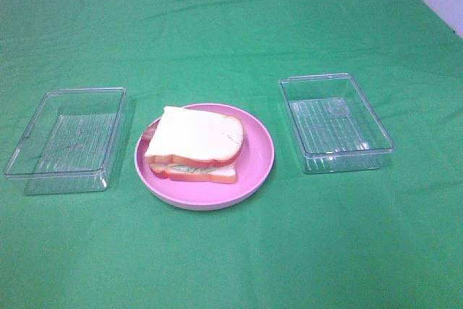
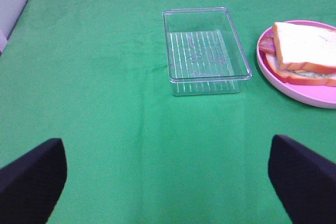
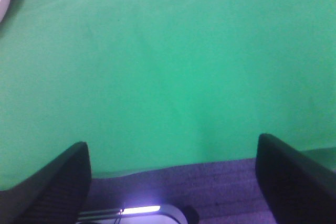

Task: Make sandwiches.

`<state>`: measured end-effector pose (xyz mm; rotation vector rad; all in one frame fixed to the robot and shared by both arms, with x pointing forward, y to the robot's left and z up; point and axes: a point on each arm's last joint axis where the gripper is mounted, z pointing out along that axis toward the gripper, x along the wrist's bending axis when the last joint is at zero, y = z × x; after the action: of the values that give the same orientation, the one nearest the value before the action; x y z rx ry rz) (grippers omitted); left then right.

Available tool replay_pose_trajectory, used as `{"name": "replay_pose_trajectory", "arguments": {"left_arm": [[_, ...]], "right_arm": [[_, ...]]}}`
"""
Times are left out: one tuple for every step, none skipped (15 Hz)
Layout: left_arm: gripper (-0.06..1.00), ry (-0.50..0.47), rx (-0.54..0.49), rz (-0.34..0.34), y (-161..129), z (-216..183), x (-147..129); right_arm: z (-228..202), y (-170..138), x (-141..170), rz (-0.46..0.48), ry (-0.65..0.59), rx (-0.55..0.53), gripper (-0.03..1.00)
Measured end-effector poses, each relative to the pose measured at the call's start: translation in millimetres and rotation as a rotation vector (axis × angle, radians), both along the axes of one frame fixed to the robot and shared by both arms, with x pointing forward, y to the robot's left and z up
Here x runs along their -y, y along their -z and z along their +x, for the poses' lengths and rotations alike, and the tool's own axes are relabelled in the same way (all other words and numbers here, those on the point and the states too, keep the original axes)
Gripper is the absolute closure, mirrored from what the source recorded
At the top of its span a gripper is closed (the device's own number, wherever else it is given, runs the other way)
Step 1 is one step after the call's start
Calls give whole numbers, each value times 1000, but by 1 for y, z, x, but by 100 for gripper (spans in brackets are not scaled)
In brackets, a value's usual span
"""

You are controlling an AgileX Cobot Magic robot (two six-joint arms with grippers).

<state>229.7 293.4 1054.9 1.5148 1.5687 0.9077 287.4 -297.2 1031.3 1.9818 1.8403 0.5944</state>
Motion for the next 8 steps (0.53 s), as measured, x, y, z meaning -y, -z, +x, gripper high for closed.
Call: {"name": "replay_pose_trajectory", "arguments": {"left_arm": [[-3, 0, 0, 0, 0, 0, 0], [-3, 0, 0, 0, 0, 0, 0], [-3, 0, 0, 0, 0, 0, 0], [-3, 0, 0, 0, 0, 0, 0], [-3, 0, 0, 0, 0, 0, 0], [-3, 0, 0, 0, 0, 0, 0], [-3, 0, 0, 0, 0, 0, 0], [-3, 0, 0, 0, 0, 0, 0]], "right_arm": [[-9, -2, 0, -6, -12, 62, 15], [-22, -5, 1, -11, -21, 156, 15], [-22, -5, 1, -11, -21, 156, 15], [-34, -6, 1, -27, -41, 237, 15], [-38, -5, 1, -36, -51, 258, 15], [-52, 0, 1, -52, -68, 328, 15], [-56, 2, 2, -53, -68, 342, 15], [-56, 2, 2, -54, -70, 346, 15]]}}
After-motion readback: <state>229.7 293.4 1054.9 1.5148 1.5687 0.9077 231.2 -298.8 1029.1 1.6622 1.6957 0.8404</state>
